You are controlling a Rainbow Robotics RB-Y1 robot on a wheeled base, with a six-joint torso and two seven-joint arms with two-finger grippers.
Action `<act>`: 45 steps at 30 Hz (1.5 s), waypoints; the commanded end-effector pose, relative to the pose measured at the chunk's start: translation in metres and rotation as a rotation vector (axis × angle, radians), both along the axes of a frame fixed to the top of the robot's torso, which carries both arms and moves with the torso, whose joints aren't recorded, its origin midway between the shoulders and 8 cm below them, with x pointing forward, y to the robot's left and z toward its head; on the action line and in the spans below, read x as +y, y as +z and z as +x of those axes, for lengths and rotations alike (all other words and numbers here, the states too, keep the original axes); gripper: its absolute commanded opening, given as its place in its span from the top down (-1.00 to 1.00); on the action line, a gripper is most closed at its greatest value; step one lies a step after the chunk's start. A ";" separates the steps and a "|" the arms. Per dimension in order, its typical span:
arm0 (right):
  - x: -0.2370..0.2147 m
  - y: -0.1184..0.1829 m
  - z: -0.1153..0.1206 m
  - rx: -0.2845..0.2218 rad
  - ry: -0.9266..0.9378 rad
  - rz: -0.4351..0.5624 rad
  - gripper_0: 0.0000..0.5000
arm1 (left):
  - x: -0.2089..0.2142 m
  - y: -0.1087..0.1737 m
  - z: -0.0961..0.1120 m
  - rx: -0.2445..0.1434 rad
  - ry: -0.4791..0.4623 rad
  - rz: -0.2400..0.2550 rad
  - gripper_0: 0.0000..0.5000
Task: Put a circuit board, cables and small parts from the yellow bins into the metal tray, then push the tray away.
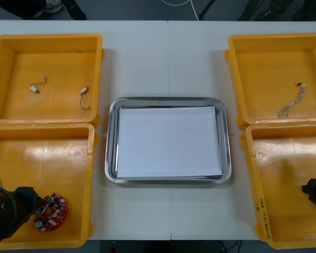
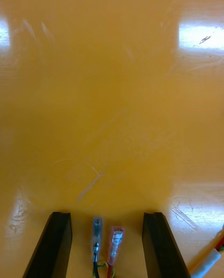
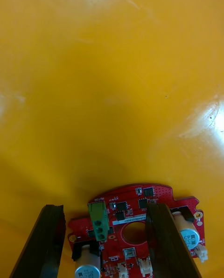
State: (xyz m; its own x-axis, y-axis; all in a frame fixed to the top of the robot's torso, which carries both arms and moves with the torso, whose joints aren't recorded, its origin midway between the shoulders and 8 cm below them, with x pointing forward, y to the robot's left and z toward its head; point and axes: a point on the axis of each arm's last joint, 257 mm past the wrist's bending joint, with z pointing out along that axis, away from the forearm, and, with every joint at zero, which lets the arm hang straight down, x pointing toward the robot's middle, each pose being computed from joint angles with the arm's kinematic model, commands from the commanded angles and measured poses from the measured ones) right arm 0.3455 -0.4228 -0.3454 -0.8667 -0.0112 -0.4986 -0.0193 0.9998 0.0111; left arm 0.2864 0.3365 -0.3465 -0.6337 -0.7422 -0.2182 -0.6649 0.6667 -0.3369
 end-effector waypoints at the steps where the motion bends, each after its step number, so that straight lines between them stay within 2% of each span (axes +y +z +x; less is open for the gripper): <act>1: 0.004 -0.013 -0.011 0.023 -0.024 0.022 -0.29 | 0.008 -0.010 -0.017 0.026 -0.082 0.065 -1.00; 2: 0.004 -0.013 -0.011 0.024 -0.026 0.022 -0.21 | 0.008 -0.010 -0.017 0.025 -0.083 0.066 -1.00; 4: 0.004 -0.013 -0.011 0.025 -0.025 0.022 0.24 | 0.008 -0.012 -0.019 0.026 -0.083 0.064 -1.00; 7: 0.003 -0.013 -0.011 0.025 -0.027 0.023 0.63 | 0.007 -0.012 -0.019 0.027 -0.085 0.065 -1.00; 11: 0.004 -0.013 -0.010 0.021 -0.027 0.026 1.00 | 0.005 -0.013 -0.019 0.025 -0.088 0.064 -1.00; 21: 0.004 -0.005 -0.002 0.000 -0.030 0.029 1.00 | 0.005 -0.015 -0.019 0.027 -0.093 0.074 -0.97; 22: 0.004 -0.005 -0.002 0.004 -0.031 0.028 1.00 | 0.005 -0.015 -0.019 0.026 -0.095 0.075 -0.39; 23: 0.003 -0.004 -0.002 0.006 -0.033 0.027 1.00 | 0.005 -0.014 -0.019 0.025 -0.095 0.075 0.03; 24: 0.002 -0.002 -0.002 0.011 -0.034 0.022 1.00 | 0.004 -0.015 -0.019 0.027 -0.095 0.074 0.99; 36: -0.002 0.041 -0.010 0.082 -0.035 -0.044 1.00 | 0.004 -0.015 -0.018 0.021 -0.099 0.076 1.00; 45: -0.001 0.072 -0.011 0.101 -0.036 -0.071 1.00 | 0.003 -0.009 -0.011 0.005 -0.093 0.067 1.00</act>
State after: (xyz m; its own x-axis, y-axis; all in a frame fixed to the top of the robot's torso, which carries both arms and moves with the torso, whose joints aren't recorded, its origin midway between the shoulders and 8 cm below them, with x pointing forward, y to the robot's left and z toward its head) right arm 0.3224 -0.4298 -0.2969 -0.9290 -0.0428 -0.3676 -0.0146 0.9968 -0.0790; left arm 0.2816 0.3341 -0.3553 -0.6402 -0.7338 -0.2271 -0.6604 0.6768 -0.3254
